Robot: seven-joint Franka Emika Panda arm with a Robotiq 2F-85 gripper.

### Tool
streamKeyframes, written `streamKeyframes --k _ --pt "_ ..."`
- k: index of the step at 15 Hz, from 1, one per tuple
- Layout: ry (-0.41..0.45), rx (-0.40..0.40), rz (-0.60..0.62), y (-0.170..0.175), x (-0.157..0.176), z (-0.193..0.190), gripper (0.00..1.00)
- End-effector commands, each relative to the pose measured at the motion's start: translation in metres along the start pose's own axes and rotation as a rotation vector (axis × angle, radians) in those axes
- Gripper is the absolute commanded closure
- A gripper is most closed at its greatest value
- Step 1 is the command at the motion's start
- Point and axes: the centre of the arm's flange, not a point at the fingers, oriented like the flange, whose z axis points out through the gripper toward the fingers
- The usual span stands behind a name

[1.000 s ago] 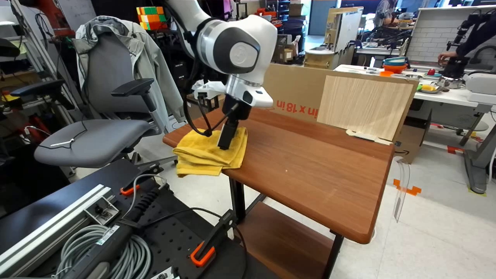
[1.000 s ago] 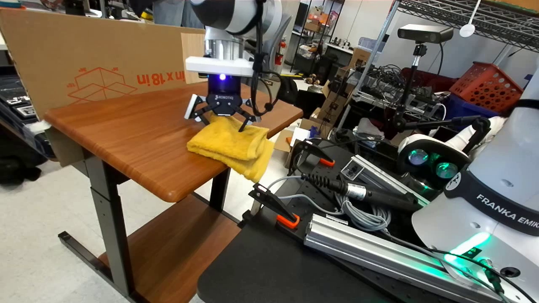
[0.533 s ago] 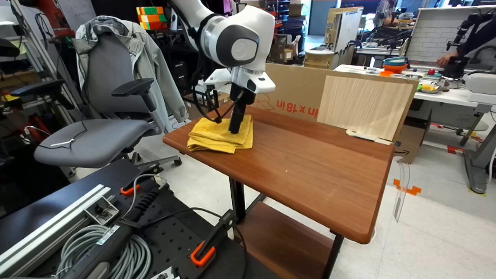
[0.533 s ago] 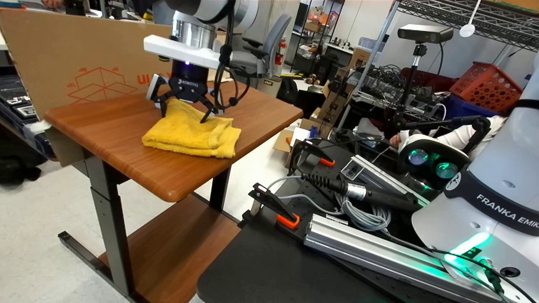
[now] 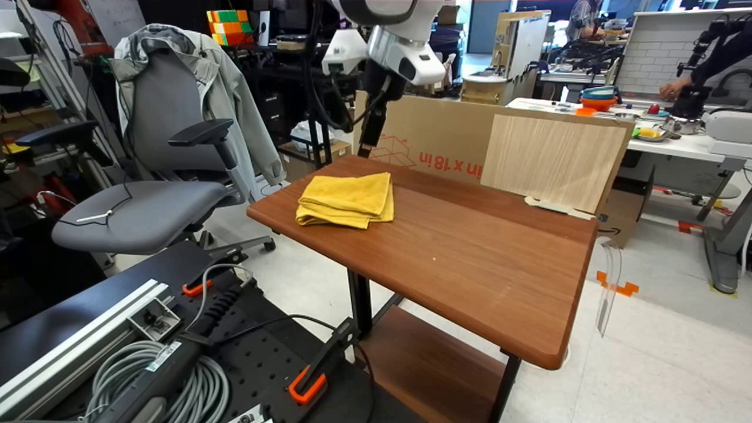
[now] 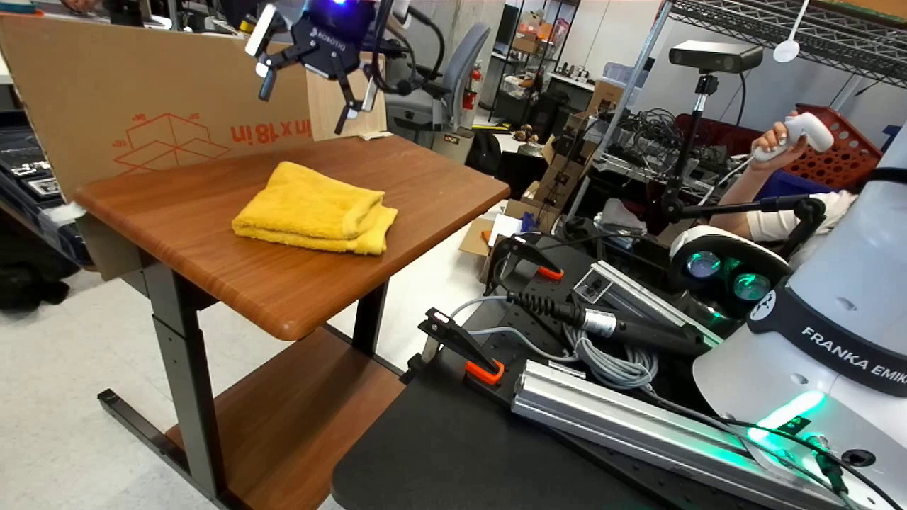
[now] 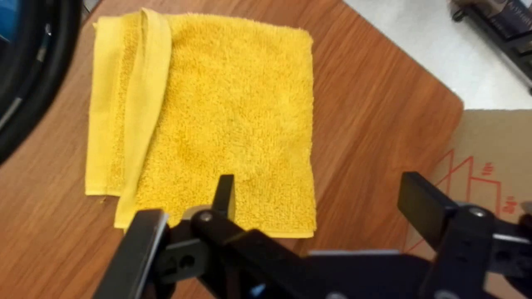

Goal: Use the yellow towel to wipe the table

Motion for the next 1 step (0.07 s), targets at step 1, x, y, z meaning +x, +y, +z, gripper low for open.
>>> streamKeyframes --k 1 --pt "-0.015 0.012 -0.017 0.0047 -0.0064 -0.0165 0.00"
